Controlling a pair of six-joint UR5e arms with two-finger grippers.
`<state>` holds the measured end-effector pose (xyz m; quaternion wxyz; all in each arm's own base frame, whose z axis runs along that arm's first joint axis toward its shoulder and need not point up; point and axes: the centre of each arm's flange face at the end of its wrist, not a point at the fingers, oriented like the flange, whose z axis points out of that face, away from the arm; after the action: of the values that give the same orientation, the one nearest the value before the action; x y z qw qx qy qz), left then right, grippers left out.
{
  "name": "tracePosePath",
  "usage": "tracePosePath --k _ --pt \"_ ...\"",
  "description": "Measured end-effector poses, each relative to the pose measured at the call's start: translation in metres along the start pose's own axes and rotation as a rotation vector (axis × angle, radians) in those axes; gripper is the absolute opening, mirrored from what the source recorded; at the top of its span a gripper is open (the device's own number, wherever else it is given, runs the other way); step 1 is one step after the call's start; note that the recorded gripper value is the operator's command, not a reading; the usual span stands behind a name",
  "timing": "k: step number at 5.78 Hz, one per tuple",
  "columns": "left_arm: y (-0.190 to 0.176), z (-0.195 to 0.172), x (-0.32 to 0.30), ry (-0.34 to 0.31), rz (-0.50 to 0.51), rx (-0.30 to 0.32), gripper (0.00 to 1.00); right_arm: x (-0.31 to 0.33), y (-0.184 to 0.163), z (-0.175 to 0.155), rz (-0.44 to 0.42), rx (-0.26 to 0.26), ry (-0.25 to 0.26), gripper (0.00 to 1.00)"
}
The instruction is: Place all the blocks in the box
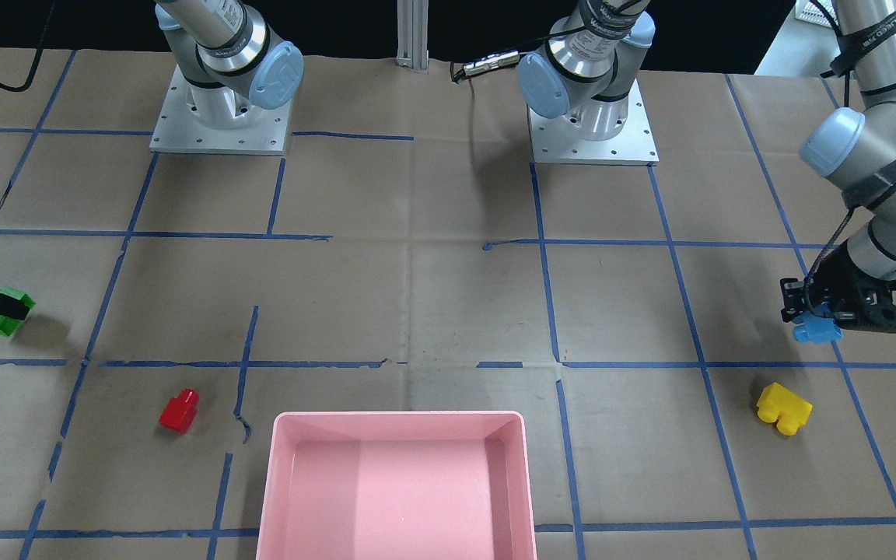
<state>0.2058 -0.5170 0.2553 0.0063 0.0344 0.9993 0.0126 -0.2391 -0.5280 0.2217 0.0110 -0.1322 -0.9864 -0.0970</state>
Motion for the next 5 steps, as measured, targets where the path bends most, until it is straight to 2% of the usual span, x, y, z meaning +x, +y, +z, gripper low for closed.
tracePosePath --k 2,3,5 --pt "-0.065 -0.064 0.089 0.018 -0.102 -0.023 0.0 -0.025 -0.004 -0.076 -0.025 0.047 0.02 0.51" --pt "-0.1 -0.089 0.141 0.023 -0.069 -0.007 0.0 -0.056 0.0 -0.119 -0.054 0.049 0.025 0.51" --pt "-0.165 -0.108 0.248 0.066 0.074 0.059 0.0 -0.129 0.017 -0.19 -0.132 0.035 0.034 0.51"
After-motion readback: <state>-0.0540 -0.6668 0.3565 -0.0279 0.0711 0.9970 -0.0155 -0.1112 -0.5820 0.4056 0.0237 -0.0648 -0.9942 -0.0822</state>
